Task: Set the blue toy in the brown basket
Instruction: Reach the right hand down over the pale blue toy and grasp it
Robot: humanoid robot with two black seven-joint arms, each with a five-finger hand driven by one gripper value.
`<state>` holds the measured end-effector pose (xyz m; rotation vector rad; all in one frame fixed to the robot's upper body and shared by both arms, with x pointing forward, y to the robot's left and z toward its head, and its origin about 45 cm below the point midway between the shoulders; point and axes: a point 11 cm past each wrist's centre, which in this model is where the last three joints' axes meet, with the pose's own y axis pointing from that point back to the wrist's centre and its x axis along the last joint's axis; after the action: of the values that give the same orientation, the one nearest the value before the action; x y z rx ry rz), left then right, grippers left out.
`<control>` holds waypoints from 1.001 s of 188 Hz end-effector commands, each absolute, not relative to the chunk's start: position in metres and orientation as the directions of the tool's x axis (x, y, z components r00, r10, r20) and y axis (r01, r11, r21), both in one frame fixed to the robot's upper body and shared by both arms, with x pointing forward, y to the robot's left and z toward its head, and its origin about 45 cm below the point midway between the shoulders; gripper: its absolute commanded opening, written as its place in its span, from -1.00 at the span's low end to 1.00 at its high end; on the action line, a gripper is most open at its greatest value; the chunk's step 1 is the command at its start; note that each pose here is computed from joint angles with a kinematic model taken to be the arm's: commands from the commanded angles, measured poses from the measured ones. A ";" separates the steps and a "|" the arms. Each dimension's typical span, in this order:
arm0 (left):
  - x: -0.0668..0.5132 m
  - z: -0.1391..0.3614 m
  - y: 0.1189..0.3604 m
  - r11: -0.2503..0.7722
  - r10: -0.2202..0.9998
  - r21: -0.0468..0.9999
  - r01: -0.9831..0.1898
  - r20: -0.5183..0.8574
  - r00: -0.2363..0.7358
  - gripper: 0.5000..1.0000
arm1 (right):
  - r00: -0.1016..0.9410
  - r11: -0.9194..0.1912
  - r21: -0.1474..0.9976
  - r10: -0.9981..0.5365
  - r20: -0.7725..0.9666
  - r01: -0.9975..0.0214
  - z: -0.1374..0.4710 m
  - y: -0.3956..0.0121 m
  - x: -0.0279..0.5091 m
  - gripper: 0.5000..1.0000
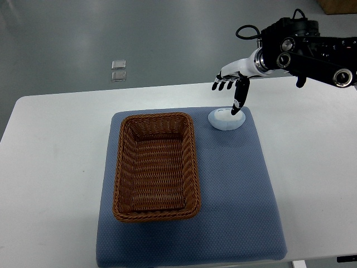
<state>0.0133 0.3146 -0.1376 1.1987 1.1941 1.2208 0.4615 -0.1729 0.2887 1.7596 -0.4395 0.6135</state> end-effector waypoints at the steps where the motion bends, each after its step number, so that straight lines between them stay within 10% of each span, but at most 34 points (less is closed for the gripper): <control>1: 0.013 -0.138 0.314 -0.003 1.000 1.000 -0.018 0.003 -0.001 1.00 | 0.791 -0.273 0.763 0.007 0.611 -0.586 0.272 -0.167 0.459 0.63; 120: 0.013 -0.138 0.315 -0.005 1.000 1.000 -0.018 0.005 -0.002 1.00 | 0.750 -0.173 0.737 -0.012 0.662 -0.653 0.207 -0.181 0.463 0.45; 173: 0.013 -0.137 0.318 -0.015 1.000 1.000 -0.018 0.015 -0.005 1.00 | 0.738 -0.201 0.728 0.031 0.674 -0.656 0.193 -0.178 0.458 -0.98; 188: 0.013 -0.137 0.319 -0.017 1.000 1.000 -0.018 0.017 -0.005 1.00 | 0.732 -0.202 0.723 0.036 0.680 -0.661 0.195 -0.179 0.459 -1.00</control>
<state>0.0131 0.3182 -0.1374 1.2053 1.1923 1.2321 0.4589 -0.1782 0.1940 1.6716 -0.5100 0.6688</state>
